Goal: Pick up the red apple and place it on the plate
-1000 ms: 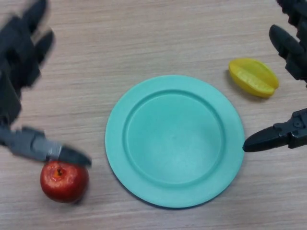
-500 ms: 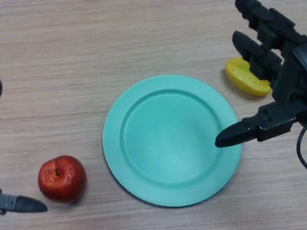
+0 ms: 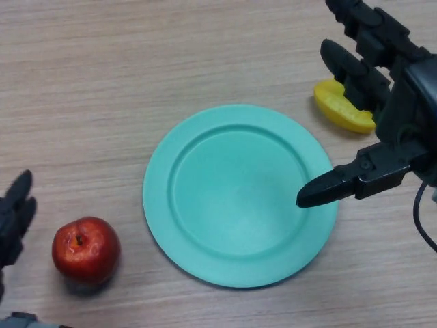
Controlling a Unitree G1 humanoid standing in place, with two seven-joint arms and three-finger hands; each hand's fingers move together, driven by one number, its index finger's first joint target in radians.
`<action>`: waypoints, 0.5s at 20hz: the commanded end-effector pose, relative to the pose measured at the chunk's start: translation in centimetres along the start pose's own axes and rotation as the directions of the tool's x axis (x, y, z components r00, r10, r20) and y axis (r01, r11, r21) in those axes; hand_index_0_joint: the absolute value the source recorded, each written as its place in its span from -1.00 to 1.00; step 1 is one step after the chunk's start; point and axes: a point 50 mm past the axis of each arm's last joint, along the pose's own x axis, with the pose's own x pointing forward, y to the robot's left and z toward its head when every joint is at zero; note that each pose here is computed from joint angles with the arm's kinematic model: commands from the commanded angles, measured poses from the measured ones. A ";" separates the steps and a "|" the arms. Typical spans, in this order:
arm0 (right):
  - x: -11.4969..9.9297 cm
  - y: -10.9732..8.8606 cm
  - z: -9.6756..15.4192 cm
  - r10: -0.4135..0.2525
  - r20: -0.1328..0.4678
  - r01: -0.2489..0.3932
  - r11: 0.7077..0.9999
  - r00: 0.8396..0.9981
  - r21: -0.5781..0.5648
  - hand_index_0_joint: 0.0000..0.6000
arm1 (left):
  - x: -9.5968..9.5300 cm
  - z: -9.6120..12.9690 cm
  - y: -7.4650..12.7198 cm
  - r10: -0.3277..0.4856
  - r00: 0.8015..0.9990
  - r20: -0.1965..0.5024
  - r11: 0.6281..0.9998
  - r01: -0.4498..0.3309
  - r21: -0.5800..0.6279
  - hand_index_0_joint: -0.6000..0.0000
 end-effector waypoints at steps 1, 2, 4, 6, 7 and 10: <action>-0.6 -1.0 3.5 -0.068 0.242 0.095 0.990 0.968 -0.100 -1.00 | 0.4 2.0 2.2 0.086 0.987 0.137 0.980 -0.108 0.164 1.00; -0.7 -1.0 3.4 -0.067 0.243 0.095 0.990 0.968 -0.103 -1.00 | 0.7 1.7 2.2 0.086 0.988 0.131 0.981 -0.107 0.163 1.00; -0.9 -1.2 3.6 -0.074 0.249 0.103 0.989 0.966 -0.106 -1.00 | 2.0 1.2 2.0 0.089 0.988 0.127 0.983 -0.107 0.146 1.00; -1.1 -1.3 3.7 -0.083 0.249 0.114 0.987 0.965 -0.113 -1.00 | 2.7 1.2 1.7 0.087 0.986 0.139 0.986 -0.105 0.131 0.50; -1.2 -1.4 3.8 -0.086 0.247 0.116 0.987 0.965 -0.113 -1.00 | 3.1 1.2 1.5 0.083 0.985 0.150 0.987 -0.102 0.125 0.01; -1.7 -1.5 4.1 -0.096 0.236 0.130 0.983 0.967 -0.133 -1.00 | 4.4 1.3 0.7 0.054 0.983 0.177 0.994 -0.070 0.083 -1.00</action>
